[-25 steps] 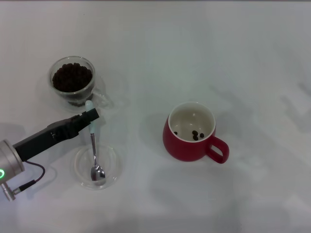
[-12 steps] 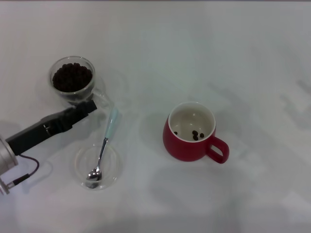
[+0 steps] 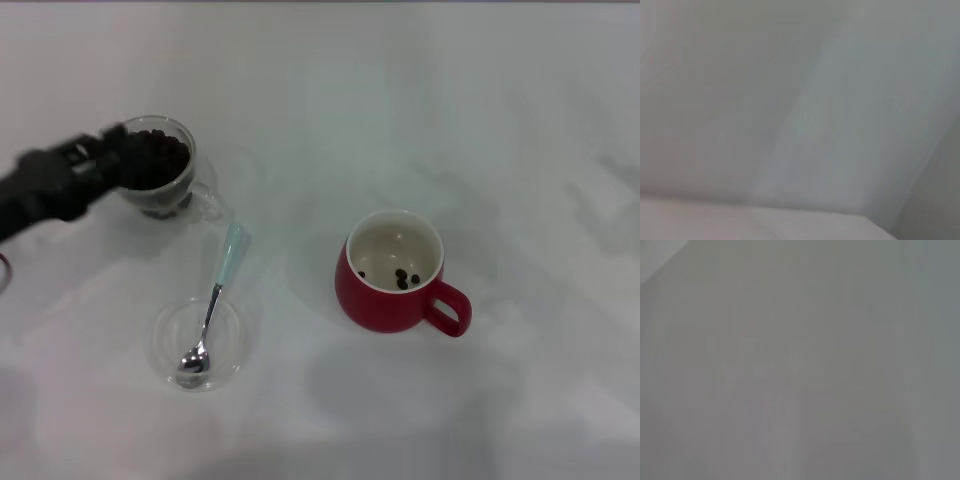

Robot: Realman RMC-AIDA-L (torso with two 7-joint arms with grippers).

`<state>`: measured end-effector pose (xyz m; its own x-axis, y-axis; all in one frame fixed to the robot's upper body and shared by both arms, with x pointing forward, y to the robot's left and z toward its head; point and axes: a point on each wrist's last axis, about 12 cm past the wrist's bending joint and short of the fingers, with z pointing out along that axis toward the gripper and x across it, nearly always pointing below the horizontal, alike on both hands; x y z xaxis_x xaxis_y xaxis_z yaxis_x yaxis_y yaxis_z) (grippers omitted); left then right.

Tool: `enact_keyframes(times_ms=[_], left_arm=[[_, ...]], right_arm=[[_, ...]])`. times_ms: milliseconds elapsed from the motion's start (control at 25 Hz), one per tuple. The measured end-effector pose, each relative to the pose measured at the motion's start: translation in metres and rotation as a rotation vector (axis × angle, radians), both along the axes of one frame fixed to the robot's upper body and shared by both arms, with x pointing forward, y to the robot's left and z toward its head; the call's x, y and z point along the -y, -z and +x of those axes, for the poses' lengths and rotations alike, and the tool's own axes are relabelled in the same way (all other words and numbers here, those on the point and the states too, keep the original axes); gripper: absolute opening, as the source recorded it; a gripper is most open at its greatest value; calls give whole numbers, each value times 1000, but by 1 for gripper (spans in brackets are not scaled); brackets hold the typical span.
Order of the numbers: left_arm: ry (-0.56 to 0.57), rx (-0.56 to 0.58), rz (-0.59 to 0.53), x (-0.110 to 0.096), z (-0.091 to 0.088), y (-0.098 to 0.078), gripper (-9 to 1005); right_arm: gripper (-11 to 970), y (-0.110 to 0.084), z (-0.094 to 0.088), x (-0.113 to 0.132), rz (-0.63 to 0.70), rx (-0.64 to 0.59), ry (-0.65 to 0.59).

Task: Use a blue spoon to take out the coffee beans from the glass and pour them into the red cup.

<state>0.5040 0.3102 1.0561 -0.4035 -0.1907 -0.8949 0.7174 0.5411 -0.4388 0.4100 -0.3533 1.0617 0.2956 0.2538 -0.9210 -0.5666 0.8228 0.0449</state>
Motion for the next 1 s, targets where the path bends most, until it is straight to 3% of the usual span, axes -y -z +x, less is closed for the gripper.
enact_keyframes(times_ms=[240, 360, 520, 760, 1000], left_arm=[[-215, 186, 144, -36, -5, -4, 399], [-391, 265, 172, -57, -21, -1, 397], [-532, 313, 194, -70, -39, 5, 399], [-636, 290, 221, -83, -50, 13, 397], [-649, 280, 236, -85, -49, 14, 397]], right_arm=[[642, -5, 4, -7, 17, 47, -33], [642, -7, 5, -10, 26, 69, -48], [642, -7, 6, -12, 29, 77, -51], [642, -9, 11, -18, 23, 102, -51], [641, -13, 13, -19, 47, 153, -20]])
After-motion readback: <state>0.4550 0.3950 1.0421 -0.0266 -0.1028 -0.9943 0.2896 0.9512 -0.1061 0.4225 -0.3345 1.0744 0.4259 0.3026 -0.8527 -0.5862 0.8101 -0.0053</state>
